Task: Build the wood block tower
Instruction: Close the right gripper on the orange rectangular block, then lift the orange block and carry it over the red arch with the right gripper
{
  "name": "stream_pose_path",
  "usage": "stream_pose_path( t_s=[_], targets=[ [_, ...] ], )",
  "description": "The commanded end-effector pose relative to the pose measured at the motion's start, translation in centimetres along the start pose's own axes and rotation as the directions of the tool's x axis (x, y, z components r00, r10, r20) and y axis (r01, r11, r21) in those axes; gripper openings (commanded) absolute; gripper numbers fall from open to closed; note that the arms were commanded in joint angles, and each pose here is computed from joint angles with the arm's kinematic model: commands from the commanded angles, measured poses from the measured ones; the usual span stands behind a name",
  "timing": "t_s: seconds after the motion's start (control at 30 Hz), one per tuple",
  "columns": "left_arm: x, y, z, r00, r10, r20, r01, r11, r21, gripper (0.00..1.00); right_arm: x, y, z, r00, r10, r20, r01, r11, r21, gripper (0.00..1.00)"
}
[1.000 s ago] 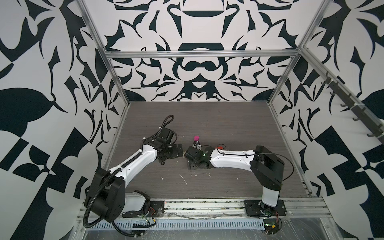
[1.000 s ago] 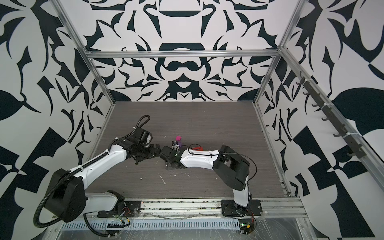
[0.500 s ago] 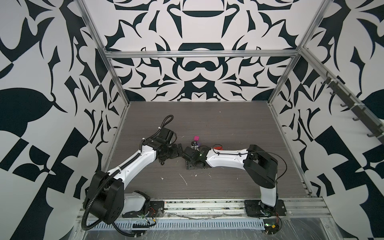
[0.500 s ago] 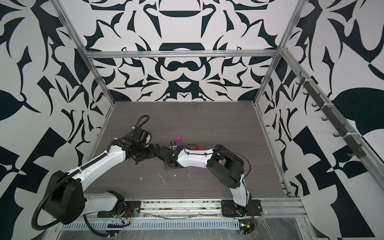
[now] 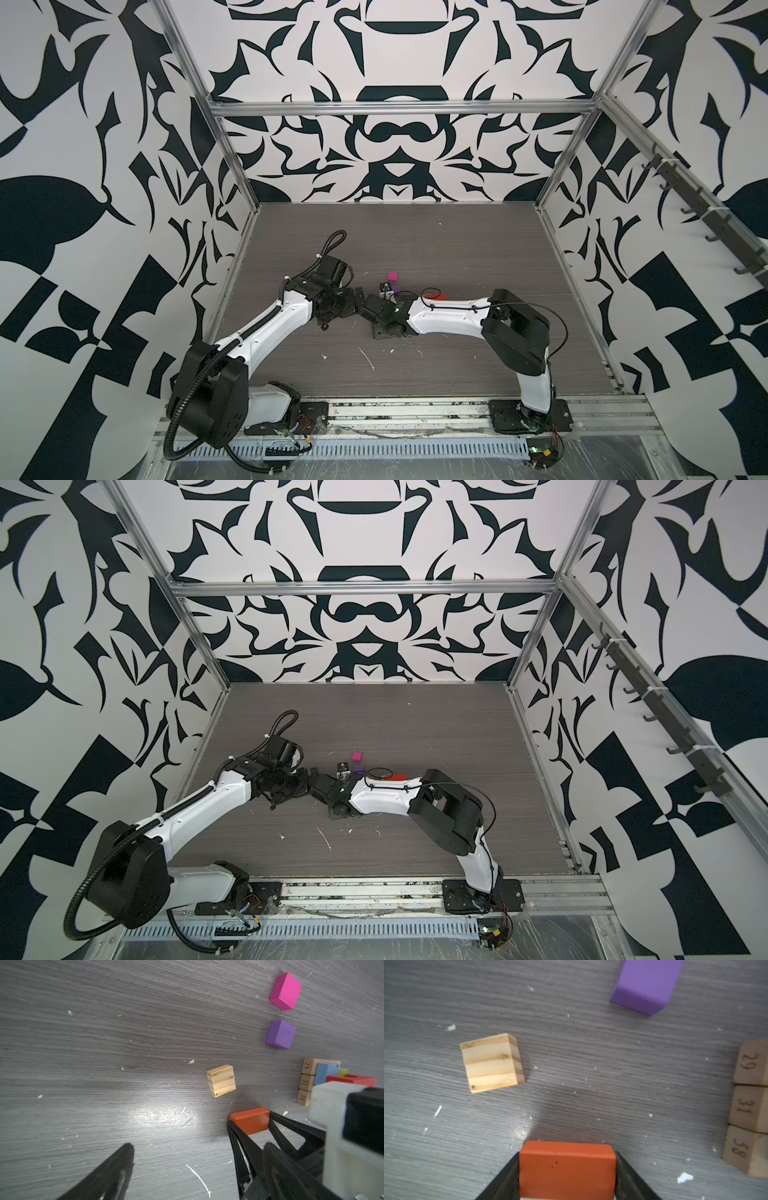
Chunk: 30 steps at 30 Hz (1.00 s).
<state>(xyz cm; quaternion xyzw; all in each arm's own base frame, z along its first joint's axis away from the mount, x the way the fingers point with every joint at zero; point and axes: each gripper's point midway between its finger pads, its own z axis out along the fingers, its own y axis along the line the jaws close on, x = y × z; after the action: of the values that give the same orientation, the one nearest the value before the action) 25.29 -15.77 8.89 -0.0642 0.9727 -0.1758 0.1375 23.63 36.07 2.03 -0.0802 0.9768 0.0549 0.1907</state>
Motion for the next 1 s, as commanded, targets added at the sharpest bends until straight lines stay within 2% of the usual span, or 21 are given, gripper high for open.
stream_pose_path(
  t_s=[0.0, 0.33, 0.63, 0.97],
  targets=[
    [0.8, 0.4, 0.0, 1.000, -0.015, -0.020, 0.015, 1.000, -0.001, 1.00, -0.1, -0.1, -0.2, 1.000, -0.017, 0.003, 0.016, 1.000, 0.025, 0.66],
    [0.8, 0.3, 0.3, 0.999, -0.018, -0.027, 0.018, 1.000, 0.006, 0.99, -0.6, -0.3, -1.2, 0.999, -0.038, 0.016, 0.038, 0.999, 0.029, 0.63],
    [0.8, -0.1, 0.3, 0.999, -0.020, -0.029, 0.021, 0.999, 0.025, 0.99, -2.1, -0.8, -4.3, 0.996, -0.051, 0.070, 0.050, 0.999, 0.015, 0.62],
    [0.8, -0.5, 0.8, 0.998, -0.036, -0.043, 0.038, 0.998, 0.044, 1.00, -3.9, -3.7, -7.7, 0.993, -0.034, 0.116, 0.033, 0.999, 0.017, 0.59]
  ],
)
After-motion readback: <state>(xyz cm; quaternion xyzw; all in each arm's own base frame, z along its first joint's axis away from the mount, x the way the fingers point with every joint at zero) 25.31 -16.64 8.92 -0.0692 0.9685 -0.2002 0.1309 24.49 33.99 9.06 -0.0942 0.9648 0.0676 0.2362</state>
